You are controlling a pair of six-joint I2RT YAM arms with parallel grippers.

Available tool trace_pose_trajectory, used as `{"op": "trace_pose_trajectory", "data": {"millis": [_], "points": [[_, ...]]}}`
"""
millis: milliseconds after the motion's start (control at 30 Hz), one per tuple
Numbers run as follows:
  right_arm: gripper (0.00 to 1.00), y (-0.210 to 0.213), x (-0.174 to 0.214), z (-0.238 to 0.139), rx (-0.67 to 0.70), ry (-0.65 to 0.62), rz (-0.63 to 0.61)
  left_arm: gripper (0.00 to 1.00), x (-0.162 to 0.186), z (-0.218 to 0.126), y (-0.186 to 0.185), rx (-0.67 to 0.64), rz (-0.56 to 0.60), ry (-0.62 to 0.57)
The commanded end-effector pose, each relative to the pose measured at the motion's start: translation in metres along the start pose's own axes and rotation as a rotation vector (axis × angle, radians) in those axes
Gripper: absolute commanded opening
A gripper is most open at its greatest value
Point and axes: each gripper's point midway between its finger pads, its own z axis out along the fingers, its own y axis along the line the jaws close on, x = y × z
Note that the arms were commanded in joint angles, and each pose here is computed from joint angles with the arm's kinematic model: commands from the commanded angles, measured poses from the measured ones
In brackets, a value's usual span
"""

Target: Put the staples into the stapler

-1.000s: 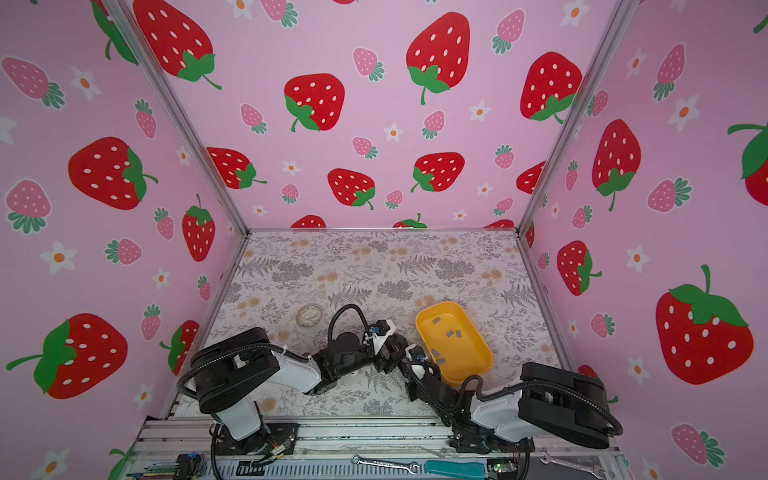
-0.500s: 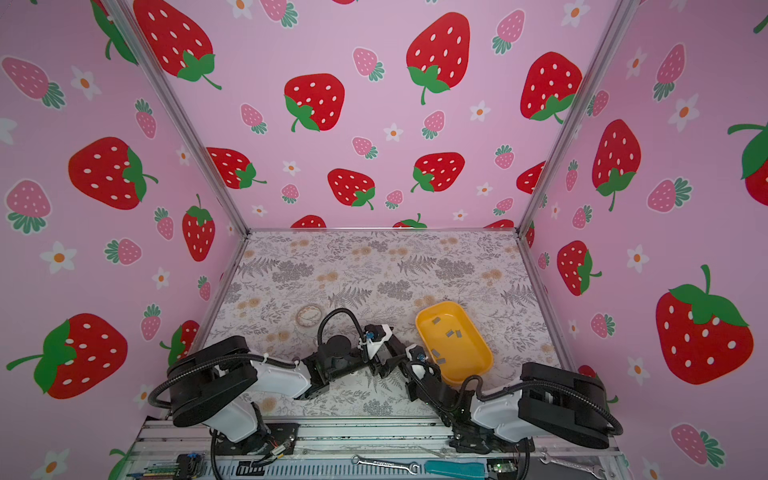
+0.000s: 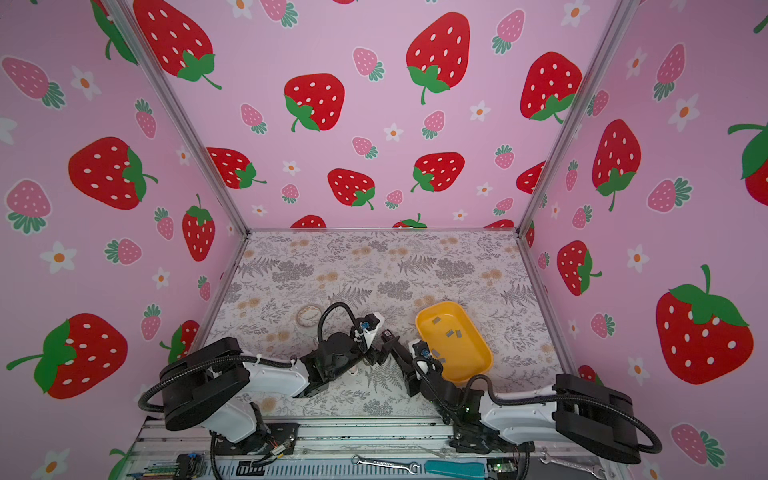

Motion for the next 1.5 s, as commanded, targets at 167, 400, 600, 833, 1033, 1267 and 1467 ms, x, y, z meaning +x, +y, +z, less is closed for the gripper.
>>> {"op": "trace_pose_trajectory", "data": {"millis": [167, 400, 600, 833, 1033, 1267, 1467], "points": [[0.36, 0.008, -0.028, 0.002, 0.014, -0.051, 0.020, 0.83, 0.002, 0.019, 0.022, -0.128, -0.072, 0.034], [0.27, 0.011, -0.010, 0.026, 0.096, 0.031, -0.017, 0.81, 0.016, 0.026, 0.027, -0.102, -0.114, 0.067], [0.27, 0.008, 0.007, 0.030, 0.110, 0.073, -0.012, 0.81, 0.024, 0.031, 0.022, -0.073, -0.115, 0.085], [0.27, 0.001, 0.025, 0.028, 0.110, 0.100, 0.006, 0.80, 0.033, 0.038, 0.021, -0.065, -0.122, 0.107], [0.25, -0.008, 0.050, 0.028, 0.124, 0.140, 0.013, 0.79, 0.040, 0.043, 0.020, -0.060, -0.129, 0.125], [0.22, -0.011, 0.079, 0.032, 0.127, 0.198, 0.026, 0.78, 0.045, 0.048, 0.021, -0.057, -0.134, 0.135], [0.21, -0.003, 0.070, 0.036, 0.111, 0.182, 0.013, 0.78, 0.043, 0.050, 0.025, -0.058, -0.152, 0.130]]}}
